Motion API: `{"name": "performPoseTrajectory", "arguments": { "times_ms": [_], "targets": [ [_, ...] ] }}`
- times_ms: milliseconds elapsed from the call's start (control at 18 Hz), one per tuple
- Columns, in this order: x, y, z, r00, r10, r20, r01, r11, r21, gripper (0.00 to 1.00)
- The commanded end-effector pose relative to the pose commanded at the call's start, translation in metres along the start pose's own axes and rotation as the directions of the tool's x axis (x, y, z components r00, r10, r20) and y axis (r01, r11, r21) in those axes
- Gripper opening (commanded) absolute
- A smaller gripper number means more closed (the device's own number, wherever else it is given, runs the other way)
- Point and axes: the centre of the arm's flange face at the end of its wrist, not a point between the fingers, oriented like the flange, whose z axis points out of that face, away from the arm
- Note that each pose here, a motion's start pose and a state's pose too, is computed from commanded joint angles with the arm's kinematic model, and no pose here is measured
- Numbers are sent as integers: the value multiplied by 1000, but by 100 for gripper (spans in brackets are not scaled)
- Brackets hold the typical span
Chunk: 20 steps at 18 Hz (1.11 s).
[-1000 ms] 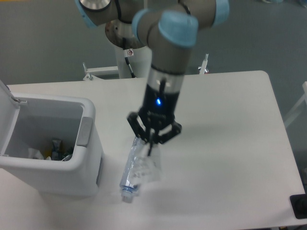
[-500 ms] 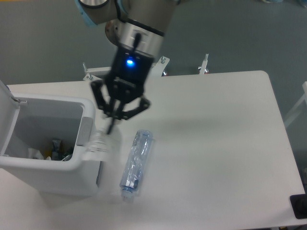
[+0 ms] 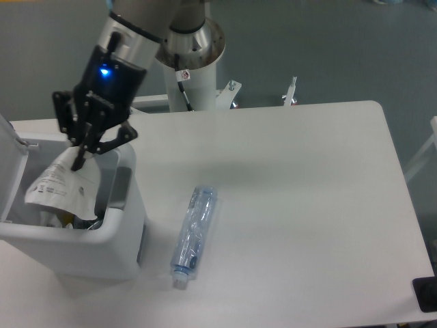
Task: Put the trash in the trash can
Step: 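Lift the bag and carry it over the white trash bin, then open the gripper to drop the bag into the bin, then move the gripper over the clear water bottle and lower it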
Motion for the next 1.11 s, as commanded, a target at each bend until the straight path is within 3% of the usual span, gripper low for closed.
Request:
{"name": "performPoseTrajectory", "arguments": {
  "times_ms": [111, 278, 556, 667, 889, 1111],
  "targets": [
    [2, 6, 4, 1000, 15, -8, -15, 1000, -10, 88],
    [-1, 6, 3, 1000, 9, -3, -9, 1000, -10, 100],
    [-54, -15, -48, 994, -23, 106, 16, 998, 69, 100],
    [-96, -18, -53, 987, -77, 138, 66, 995, 81, 100],
    [-176, -26, -7, 974, -182, 138, 176, 983, 61, 100],
    [-230, 6, 23, 952, -274, 138, 274, 962, 16, 100]
  ]
}}
